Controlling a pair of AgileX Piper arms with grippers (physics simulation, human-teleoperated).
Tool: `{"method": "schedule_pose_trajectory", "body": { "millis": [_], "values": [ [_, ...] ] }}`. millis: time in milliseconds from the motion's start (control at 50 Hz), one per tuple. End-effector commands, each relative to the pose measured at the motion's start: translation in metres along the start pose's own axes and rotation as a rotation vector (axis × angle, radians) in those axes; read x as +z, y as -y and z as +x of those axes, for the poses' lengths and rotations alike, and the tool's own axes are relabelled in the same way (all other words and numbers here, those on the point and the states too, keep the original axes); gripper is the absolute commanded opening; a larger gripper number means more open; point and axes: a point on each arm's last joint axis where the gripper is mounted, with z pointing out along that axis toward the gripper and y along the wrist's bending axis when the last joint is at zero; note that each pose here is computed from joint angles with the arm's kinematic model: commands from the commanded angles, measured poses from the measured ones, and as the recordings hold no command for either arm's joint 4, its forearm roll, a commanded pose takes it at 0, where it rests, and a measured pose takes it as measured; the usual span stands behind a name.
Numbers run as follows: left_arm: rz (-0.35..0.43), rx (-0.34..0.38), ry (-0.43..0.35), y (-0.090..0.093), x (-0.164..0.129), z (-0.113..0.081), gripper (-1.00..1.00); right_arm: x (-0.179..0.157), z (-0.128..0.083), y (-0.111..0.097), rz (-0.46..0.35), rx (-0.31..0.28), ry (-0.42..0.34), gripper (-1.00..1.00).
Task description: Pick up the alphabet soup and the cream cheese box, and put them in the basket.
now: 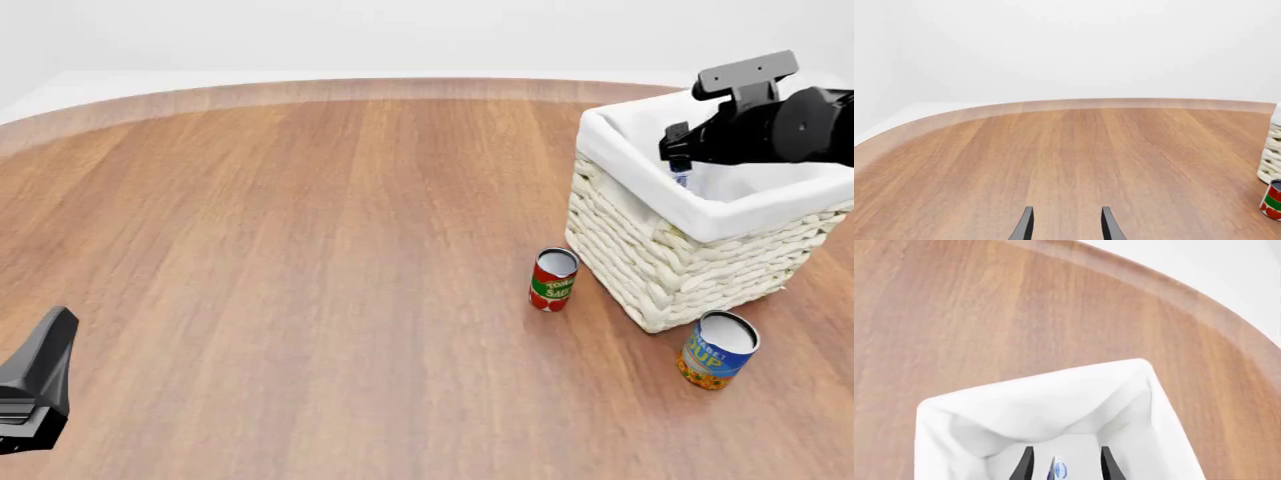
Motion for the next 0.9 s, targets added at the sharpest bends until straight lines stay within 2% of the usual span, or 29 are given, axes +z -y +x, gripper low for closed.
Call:
{"method": "schedule_pose_trajectory", "body": {
  "millis": [20, 180, 320, 900],
  "values": [
    [0.000, 0.000, 0.000, 0.000, 0.000, 0.000, 1.00, 0.001, -0.002, 0.005, 0.011, 0.008, 0.003, 1.00],
    [0.000, 0.000, 0.000, 0.000, 0.000, 0.000, 1.00, -0.006, -0.009, 0.006, 0.015, 0.013, 0.028, 1.00],
    [0.000, 0.000, 0.000, 0.000, 0.000, 0.000, 1.00, -0.029, -0.016, 0.000, 0.009, 0.022, 0.074, 1.00],
    [0.000, 0.000, 0.000, 0.000, 0.000, 0.000, 1.00, -0.093, -0.011, -0.012, 0.001, 0.043, 0.173, 1.00]
  ]
}}
